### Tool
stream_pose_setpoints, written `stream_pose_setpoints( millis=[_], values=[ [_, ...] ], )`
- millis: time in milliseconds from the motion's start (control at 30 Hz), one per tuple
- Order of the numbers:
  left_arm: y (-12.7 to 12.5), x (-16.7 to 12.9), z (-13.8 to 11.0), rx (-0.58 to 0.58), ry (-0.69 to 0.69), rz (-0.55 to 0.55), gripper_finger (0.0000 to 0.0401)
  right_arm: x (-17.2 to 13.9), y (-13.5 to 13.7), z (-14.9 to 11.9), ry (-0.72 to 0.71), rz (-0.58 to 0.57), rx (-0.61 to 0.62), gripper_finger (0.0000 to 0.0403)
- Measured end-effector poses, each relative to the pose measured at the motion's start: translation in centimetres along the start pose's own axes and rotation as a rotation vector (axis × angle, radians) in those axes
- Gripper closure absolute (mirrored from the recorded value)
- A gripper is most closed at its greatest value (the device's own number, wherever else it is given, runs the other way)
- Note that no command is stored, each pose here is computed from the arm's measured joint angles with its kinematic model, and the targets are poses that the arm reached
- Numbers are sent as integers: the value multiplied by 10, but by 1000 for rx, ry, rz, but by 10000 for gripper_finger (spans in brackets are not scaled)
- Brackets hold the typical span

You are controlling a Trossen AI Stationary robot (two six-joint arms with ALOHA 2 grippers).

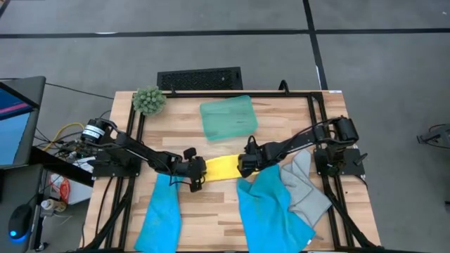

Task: Fold microfiber towels
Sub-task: Fold the yellow microfiber towel

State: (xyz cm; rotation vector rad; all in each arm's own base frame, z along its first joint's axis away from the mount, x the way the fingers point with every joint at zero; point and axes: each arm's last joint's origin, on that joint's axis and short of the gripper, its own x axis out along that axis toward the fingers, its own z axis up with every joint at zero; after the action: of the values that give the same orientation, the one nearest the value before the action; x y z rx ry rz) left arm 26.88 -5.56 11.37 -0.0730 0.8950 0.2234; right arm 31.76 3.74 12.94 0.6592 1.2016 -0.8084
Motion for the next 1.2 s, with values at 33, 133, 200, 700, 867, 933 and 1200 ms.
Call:
stream_pose_setpoints(
  millis=[33, 133, 200, 700, 867, 933, 1200],
  values=[
    [0, 0, 0, 0, 0, 4, 335, 1, -1, -1, 4, -2, -2, 191],
    [0, -1, 0, -2, 2, 5, 341, 3, -2, -2, 2, 2, 6, 204],
    [0, -1, 0, -6, 4, 0, 343, 1, -2, -2, -1, 11, 9, 225],
    [0, -1, 0, -22, 6, -8, 344, -31, 12, 14, -44, 165, 13, 378],
    [-1, 0, 0, -25, -3, -12, 344, -47, 22, 21, -77, 220, 9, 390],
    [-1, 0, 1, -27, -9, -15, 344, -54, 27, 24, -95, 250, 13, 393],
    [-1, 0, 2, -31, -20, -22, 344, -63, 51, 36, -196, 453, 30, 383]
  ],
)
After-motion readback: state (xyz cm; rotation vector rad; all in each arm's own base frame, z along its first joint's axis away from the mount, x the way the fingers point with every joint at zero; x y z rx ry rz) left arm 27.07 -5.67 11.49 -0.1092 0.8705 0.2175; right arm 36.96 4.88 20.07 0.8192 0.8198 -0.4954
